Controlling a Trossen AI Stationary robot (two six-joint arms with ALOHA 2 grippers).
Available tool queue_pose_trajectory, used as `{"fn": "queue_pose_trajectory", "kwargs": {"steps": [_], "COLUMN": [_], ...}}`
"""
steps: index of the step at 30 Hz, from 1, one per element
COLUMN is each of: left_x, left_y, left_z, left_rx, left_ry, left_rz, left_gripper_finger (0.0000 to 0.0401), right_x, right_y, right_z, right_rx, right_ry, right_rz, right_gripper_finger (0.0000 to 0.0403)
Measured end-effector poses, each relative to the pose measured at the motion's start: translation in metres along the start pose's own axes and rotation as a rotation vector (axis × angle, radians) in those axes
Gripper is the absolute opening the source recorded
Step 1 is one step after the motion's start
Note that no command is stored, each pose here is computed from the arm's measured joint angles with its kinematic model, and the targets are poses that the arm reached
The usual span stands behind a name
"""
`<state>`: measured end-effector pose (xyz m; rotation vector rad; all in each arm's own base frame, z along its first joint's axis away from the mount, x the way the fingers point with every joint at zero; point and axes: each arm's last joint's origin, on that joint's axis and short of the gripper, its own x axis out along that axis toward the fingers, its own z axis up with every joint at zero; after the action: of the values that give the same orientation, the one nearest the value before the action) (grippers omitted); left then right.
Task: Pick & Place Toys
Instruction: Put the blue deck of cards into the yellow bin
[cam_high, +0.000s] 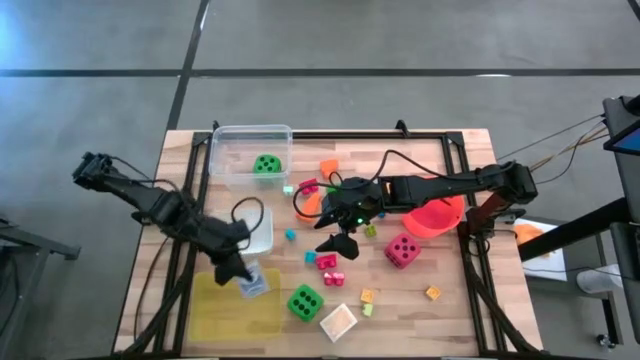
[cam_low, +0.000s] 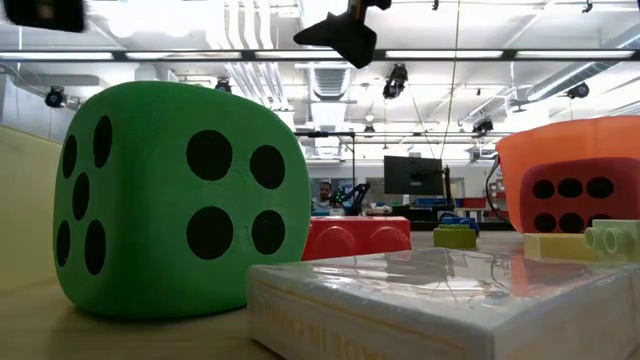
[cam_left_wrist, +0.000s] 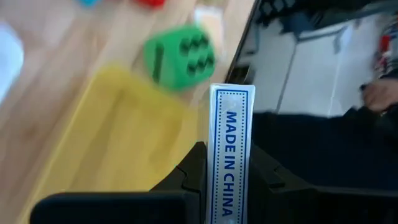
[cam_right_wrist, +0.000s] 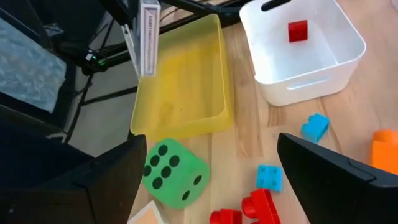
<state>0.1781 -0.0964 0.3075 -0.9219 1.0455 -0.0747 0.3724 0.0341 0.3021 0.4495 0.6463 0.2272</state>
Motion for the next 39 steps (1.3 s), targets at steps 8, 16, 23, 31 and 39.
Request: {"fn": "queue_pose_trajectory", "kwargs": {"steps": [8,16,23,31,39], "left_x": [0.009,0.030,0.058,0.078,0.081], "left_y": [0.013,0.021,0.044,0.072,0.080], "left_z": [-0.034,-0.051,-0.057,-0.064,-0.066], "left_rx": [-0.189,-0.264,-0.264,-0.333,-0.442], "left_ry": [0.156,0.205,0.188,0.175,0.173], "left_rz": [0.166,0.132,0.079,0.079,0.123], "left_gripper_finger": [0.0050,0.0050,0.0050,0.0050,0.0050], "right_x": [0.000,0.000,0.000,0.000,0.000], "right_y": [0.000,0.000,-0.001,-0.003,-0.003], "right_z": [-0.001,-0.001,-0.003,-0.007,-0.007], "right_rx": [0.006,0.007,0.005,0.009,0.003], "right_ry": [0.006,0.013,0.025,0.066,0.066], "right_rz": [-0.003,-0.006,-0.011,-0.029,-0.029], "right_gripper_finger": [0.0357,0.0357,0.0357,0.0357,0.0357]}}
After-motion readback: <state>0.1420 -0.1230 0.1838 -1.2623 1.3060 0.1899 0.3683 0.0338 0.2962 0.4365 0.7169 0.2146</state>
